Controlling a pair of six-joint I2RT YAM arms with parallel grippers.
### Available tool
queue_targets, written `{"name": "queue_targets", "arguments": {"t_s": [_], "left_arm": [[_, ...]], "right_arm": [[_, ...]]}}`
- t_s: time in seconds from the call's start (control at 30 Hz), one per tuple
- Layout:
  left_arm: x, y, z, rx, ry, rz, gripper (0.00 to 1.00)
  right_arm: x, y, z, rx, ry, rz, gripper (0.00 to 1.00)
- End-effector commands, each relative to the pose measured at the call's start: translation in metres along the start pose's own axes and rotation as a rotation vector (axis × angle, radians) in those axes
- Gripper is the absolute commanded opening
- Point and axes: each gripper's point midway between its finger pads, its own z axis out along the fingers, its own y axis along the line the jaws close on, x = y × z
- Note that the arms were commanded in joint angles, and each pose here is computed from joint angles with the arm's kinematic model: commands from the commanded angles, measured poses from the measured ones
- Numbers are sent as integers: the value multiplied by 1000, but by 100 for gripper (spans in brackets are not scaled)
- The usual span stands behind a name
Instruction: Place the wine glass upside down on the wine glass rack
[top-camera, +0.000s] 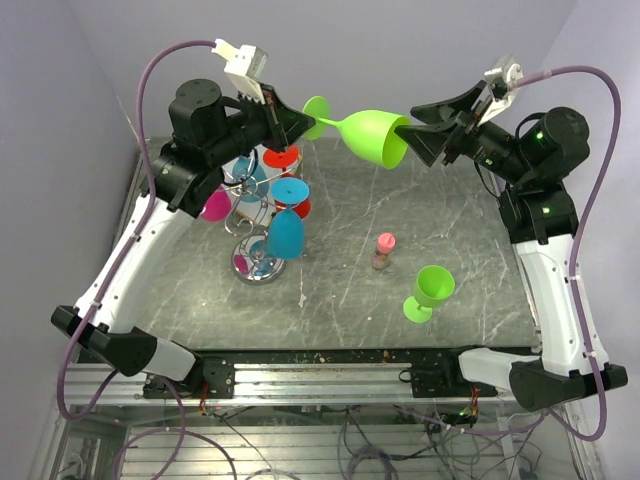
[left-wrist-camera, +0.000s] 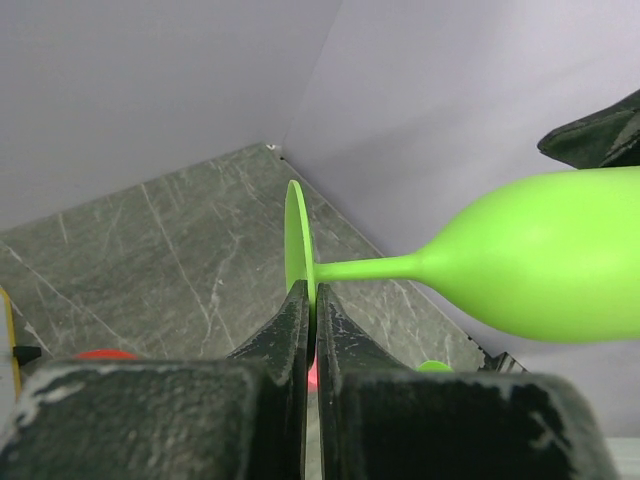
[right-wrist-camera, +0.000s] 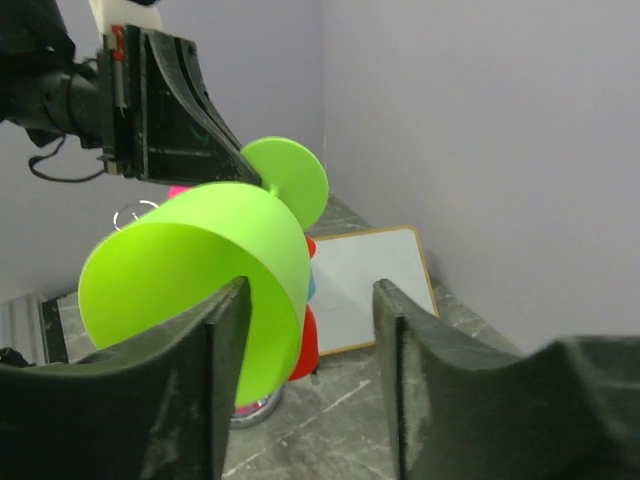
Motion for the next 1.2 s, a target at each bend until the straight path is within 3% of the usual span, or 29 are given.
{"name": "queue_targets", "arguments": {"t_s": [0.0, 0.1, 0.3, 0.6, 0.93, 1.17], "left_arm": [[-33, -10, -21, 10, -88, 85, 7], [-36, -7, -27, -1, -100, 101, 7], [-39, 2, -40, -40, -114, 163, 7], [-31, -10, -68, 18, -57, 443, 7], [0, -35, -112, 172, 93, 790, 7], [14, -31, -135, 171, 185, 889, 7]], "right_arm": [[-5, 4, -10, 31, 10, -62, 56], [-5, 5, -15, 43, 16, -76, 68], [-9, 9, -26, 72, 24, -118, 80], [2, 2, -43, 147, 82, -205, 83], [72, -23, -50, 178, 247, -300, 85], [120, -14, -60, 102, 342, -296, 87]]}}
